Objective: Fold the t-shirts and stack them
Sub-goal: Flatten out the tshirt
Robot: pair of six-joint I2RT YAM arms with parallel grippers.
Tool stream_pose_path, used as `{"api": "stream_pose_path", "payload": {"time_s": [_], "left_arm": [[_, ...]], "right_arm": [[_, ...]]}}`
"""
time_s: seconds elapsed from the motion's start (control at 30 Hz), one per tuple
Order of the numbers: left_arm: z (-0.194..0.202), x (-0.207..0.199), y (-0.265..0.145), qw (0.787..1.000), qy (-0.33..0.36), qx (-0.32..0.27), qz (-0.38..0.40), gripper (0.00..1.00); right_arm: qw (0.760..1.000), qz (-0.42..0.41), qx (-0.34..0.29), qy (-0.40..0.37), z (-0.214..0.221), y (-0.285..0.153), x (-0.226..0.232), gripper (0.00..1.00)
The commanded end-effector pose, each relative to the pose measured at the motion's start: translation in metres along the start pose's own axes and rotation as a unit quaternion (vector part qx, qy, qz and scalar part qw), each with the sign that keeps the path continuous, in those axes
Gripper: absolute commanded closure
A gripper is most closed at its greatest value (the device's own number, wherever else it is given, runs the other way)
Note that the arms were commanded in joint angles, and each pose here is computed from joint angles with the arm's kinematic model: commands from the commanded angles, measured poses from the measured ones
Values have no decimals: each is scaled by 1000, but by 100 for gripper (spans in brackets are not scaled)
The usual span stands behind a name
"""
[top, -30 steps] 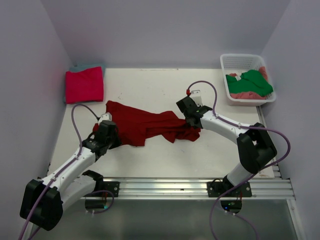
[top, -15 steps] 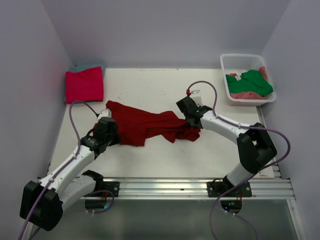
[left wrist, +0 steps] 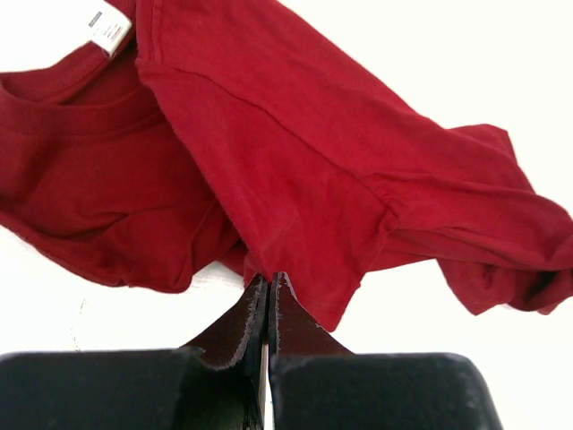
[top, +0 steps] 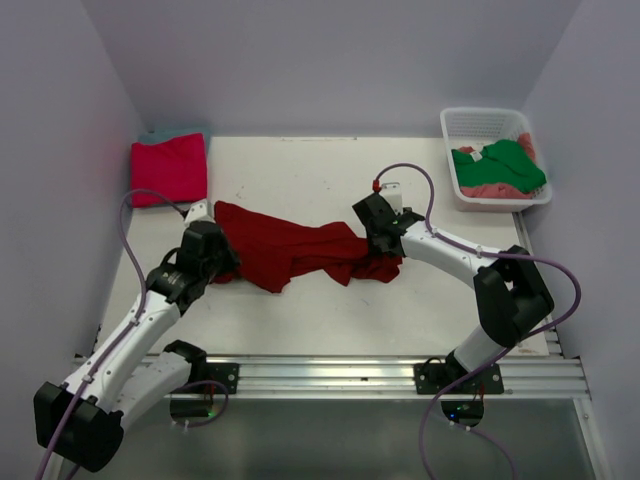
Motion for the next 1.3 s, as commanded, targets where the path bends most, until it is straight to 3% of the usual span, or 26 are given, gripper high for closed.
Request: {"api": "stream_pose_path", "payload": {"time_s": [0.0,0.1,0.3,0.67,0.97,1.27], "left_arm": [[-16,-13,-13,999,-9,-29,20,100],[-22,-16,-17,999,-8,-36,24,100],[-36,-27,-27,998,-10,-58,39,100],[-59,-41,-40,994,-6,-97,49,100],[-67,-44,-42,993,-4,-113,42,100],[-68,-48,-35,993,-5,-109,45,100]], "right_arm": [[1000,-6,-11,21,-12,-5,-1,33],[1000,-6,-9,20,-12,-6,-1,20],[999,-16,-14,40,-14,-10,-3,9],[991,-39,-5,128,-9,-14,-33,8],[988,-65,7,138,5,-20,-34,8],[975,-125,-54,174,23,-51,-51,14]]}}
Point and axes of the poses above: each gripper's point midway between its finger pads, its own y axis out along the fingers, its own x axis along the line the jaws close on, z = x × y, the point moved 10 cm from there along -y, back along the fingers, and after that the axes turned 9 degrees about -y, right-handed, at the moved point
